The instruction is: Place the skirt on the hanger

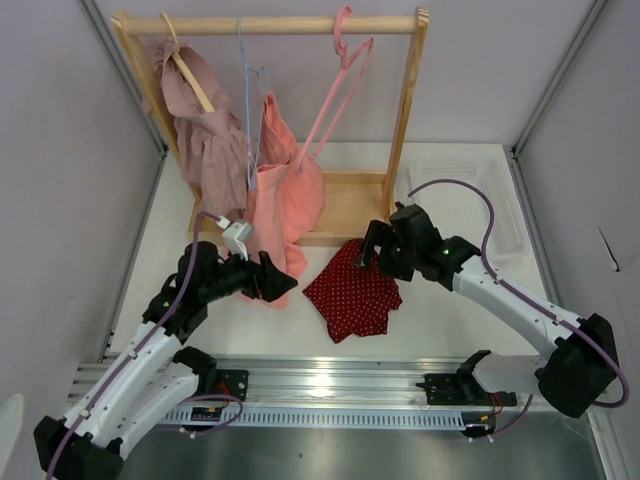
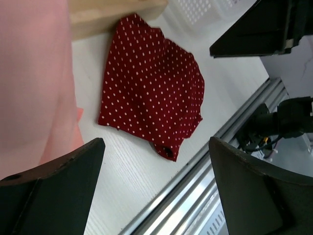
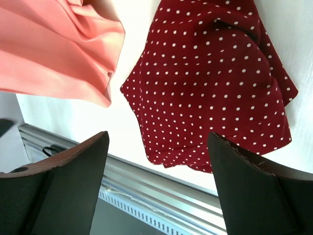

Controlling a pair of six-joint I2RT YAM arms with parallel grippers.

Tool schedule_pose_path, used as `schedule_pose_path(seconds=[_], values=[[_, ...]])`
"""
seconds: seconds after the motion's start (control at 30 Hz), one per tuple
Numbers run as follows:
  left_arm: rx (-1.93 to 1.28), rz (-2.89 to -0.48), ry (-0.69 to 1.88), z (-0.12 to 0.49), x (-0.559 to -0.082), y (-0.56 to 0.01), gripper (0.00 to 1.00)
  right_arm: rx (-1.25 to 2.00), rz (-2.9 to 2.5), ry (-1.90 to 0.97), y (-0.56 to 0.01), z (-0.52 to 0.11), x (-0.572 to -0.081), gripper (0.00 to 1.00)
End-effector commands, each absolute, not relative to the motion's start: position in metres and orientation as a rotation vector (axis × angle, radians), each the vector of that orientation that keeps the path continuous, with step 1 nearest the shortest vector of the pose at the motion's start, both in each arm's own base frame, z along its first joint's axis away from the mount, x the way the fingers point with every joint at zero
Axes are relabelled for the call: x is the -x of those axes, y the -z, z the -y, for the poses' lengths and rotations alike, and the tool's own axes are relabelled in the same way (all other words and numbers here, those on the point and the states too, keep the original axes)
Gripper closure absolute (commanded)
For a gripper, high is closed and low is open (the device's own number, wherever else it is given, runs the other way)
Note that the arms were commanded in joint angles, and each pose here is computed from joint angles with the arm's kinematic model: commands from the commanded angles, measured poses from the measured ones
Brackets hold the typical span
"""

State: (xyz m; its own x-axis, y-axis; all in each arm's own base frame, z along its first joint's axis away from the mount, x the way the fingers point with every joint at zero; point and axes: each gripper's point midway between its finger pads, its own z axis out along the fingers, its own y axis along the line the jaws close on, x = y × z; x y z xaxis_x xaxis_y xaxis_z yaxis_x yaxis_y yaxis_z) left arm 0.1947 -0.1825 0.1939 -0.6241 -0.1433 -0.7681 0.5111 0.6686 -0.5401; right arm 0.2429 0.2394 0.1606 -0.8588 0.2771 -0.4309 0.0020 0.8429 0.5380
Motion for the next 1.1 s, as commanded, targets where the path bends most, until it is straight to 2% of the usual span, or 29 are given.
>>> schedule_pose_path(seconds=[0.0, 0.07, 0.1, 0.23, 0.33, 0.43, 0.57, 0.67, 0.9, 1.07], values=[[-0.282, -2.028, 1.023, 0.201, -0.196, -0.193, 0.07, -0.188, -2.429, -0.709, -0.180, -0.235, -0.242, 0.14], [-0.296, -2.036, 1.018, 0.208, -0.194, -0.187, 0.08, -0.179, -2.452, -0.687, -0.175, -0.236, -0.224, 0.20], [-0.294, -2.052, 1.012, 0.210, -0.194, -0.182, 0.08, -0.191, -2.427, -0.662, -0.178, -0.233, -0.220, 0.29], [-0.272, -2.098, 0.986, 0.213, -0.193, -0.161, 0.12, -0.114, -2.487, -0.678, -0.156, -0.255, -0.166, 0.58], [-0.208, -2.121, 0.945, 0.205, -0.195, -0.151, 0.14, -0.127, -2.515, -0.604, -0.134, -0.261, -0.144, 0.59], [-0.129, -2.126, 0.883, 0.194, -0.200, -0.151, 0.13, -0.086, -2.562, -0.601, -0.114, -0.274, -0.117, 0.63], [-0.084, -2.086, 0.813, 0.182, -0.207, -0.170, 0.09, -0.041, -2.649, -0.586, -0.074, -0.290, -0.090, 0.64], [-0.101, -2.045, 0.812, 0.183, -0.212, -0.195, 0.08, -0.056, -2.664, -0.573, -0.056, -0.295, -0.090, 0.61], [-0.127, -2.042, 0.849, 0.191, -0.212, -0.201, 0.08, -0.105, -2.658, -0.501, -0.027, -0.300, -0.110, 0.48], [-0.135, -2.046, 0.838, 0.189, -0.211, -0.199, 0.08, -0.169, -2.624, -0.503, -0.026, -0.297, -0.126, 0.47]])
